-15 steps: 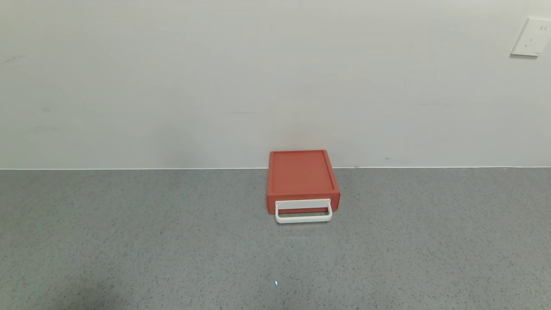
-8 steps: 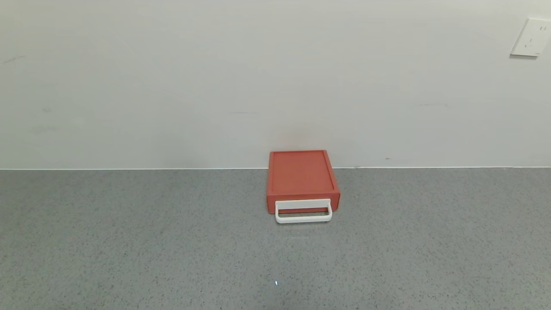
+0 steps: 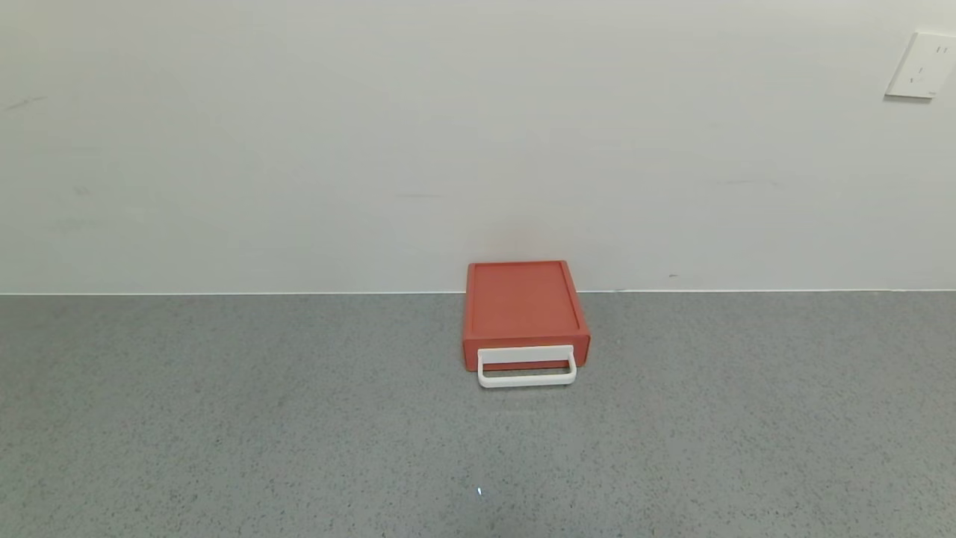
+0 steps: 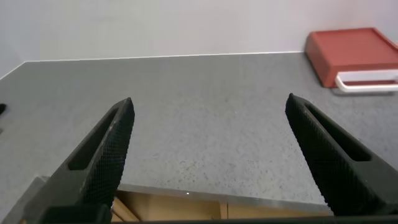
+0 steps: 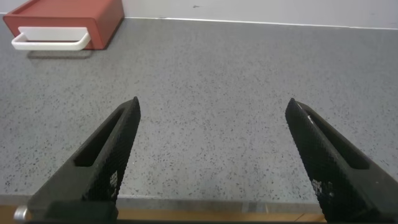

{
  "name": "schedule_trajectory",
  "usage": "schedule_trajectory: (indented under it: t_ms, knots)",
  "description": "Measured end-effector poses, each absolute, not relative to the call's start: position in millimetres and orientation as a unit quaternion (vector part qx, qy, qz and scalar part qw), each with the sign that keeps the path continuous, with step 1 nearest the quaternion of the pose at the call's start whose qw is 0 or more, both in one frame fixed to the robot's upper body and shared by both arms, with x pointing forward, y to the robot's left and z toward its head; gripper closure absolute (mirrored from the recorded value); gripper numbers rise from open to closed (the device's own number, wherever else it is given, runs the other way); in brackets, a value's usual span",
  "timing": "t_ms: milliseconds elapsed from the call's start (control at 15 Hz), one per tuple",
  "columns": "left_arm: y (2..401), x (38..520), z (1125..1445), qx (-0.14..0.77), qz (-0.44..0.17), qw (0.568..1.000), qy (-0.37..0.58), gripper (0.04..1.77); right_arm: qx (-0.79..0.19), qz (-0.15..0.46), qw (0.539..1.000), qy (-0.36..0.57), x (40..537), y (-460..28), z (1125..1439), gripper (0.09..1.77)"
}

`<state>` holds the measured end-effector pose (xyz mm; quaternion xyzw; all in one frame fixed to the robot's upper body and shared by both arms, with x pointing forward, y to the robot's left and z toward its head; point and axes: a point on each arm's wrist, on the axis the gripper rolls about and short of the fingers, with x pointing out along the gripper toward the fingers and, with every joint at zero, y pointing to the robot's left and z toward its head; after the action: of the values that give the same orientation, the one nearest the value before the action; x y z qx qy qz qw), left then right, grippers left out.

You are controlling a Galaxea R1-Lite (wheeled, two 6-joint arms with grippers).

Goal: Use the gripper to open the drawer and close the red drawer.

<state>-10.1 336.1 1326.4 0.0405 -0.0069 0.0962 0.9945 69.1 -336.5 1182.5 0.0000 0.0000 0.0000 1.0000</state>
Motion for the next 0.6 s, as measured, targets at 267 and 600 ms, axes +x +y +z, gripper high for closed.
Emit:
schedule_trajectory:
  t_ms: [267,600]
  knots:
    - [333.7,-5.0,1303.6,0.050,0.018,0.998,-0.034,0.06,0.000,0.000,1.000,0.000,69.1,-336.5,1182.5,0.14]
    - [332.0,28.9,1267.7,0.053,-0.021,0.994,-0.093,0.06,0.000,0.000,1.000,0.000,69.1,-336.5,1182.5,0.15]
